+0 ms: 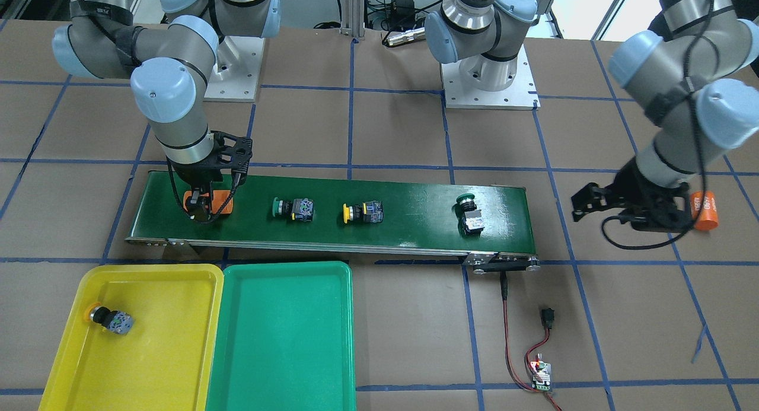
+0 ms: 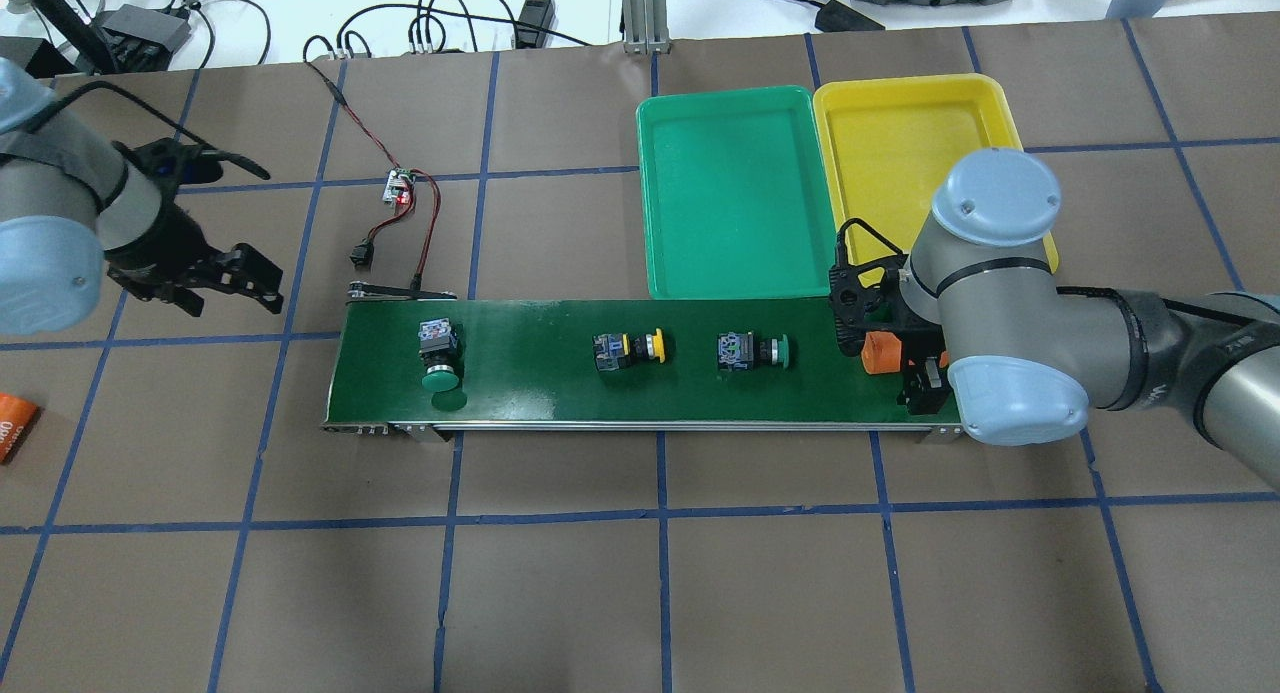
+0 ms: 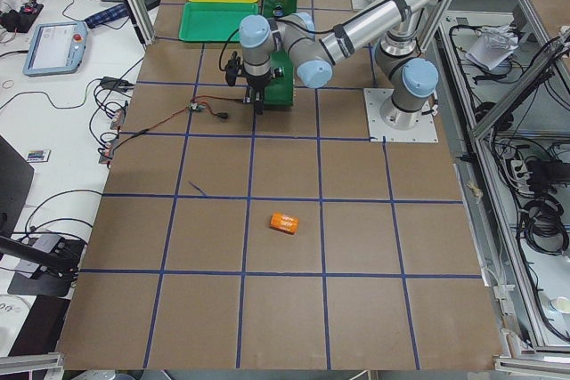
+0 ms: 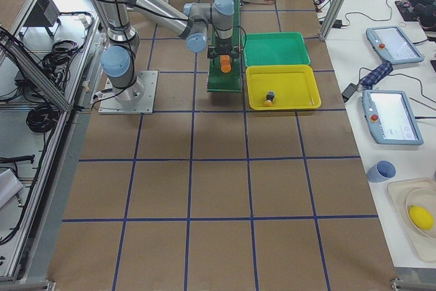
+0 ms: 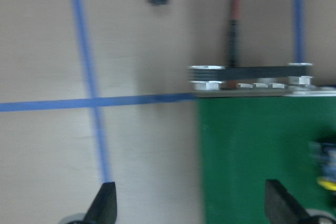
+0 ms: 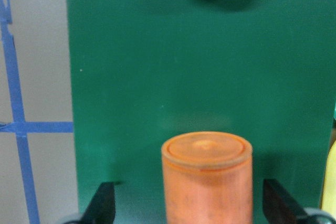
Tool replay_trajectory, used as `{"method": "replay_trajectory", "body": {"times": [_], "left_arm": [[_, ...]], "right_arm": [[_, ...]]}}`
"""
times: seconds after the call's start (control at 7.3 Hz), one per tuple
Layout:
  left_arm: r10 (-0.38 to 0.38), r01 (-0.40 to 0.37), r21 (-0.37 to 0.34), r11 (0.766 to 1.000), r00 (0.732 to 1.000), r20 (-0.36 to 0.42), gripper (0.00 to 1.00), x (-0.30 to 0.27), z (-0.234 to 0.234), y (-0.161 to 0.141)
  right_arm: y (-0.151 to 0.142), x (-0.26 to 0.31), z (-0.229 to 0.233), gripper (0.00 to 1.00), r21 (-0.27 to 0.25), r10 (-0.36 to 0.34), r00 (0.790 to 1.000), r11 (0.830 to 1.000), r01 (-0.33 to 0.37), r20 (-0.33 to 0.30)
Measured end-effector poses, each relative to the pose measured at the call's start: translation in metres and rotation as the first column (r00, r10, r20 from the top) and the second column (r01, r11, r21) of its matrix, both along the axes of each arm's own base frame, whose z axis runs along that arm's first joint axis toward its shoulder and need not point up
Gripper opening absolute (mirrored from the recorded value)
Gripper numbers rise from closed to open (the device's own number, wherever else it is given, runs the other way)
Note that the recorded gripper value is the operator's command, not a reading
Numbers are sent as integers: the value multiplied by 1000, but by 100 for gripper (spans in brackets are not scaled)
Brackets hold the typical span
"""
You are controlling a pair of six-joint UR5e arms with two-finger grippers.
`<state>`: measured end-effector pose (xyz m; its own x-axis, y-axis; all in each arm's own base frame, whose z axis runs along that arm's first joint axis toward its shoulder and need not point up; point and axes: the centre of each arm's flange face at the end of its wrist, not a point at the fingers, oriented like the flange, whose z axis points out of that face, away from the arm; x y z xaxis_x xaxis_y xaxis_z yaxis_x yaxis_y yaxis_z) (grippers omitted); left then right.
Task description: Sort buttons by color to trays
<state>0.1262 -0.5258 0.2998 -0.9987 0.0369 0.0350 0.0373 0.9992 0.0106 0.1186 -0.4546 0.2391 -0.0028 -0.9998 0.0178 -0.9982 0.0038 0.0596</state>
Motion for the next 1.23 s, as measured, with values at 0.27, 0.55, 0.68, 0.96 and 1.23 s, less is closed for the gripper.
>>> {"method": "replay_trajectory", "body": {"times": [0.27,0.55,0.68,0.96,1.23], "left_arm": [[-84,84,3,996,996,-9,100,126,-17,16],[-189,190,-26,982,982,18,100,227,-48,47],[-220,222,-39,974,975,42,100,260,-61,61],[-245,247,-38,968,968,48,100,297,-89,81],[-244,245,-31,969,969,27,49,308,-111,86]], "right_arm": [[0,0,0,100,0,-1,1000,1000,1,1],[0,0,0,100,0,-1,1000,1000,1,1],[0,0,0,100,0,-1,1000,1000,1,1],[0,0,-1,100,2,-1,1000,1000,1,2],[0,0,-2,100,4,-2,1000,1000,2,2]]}}
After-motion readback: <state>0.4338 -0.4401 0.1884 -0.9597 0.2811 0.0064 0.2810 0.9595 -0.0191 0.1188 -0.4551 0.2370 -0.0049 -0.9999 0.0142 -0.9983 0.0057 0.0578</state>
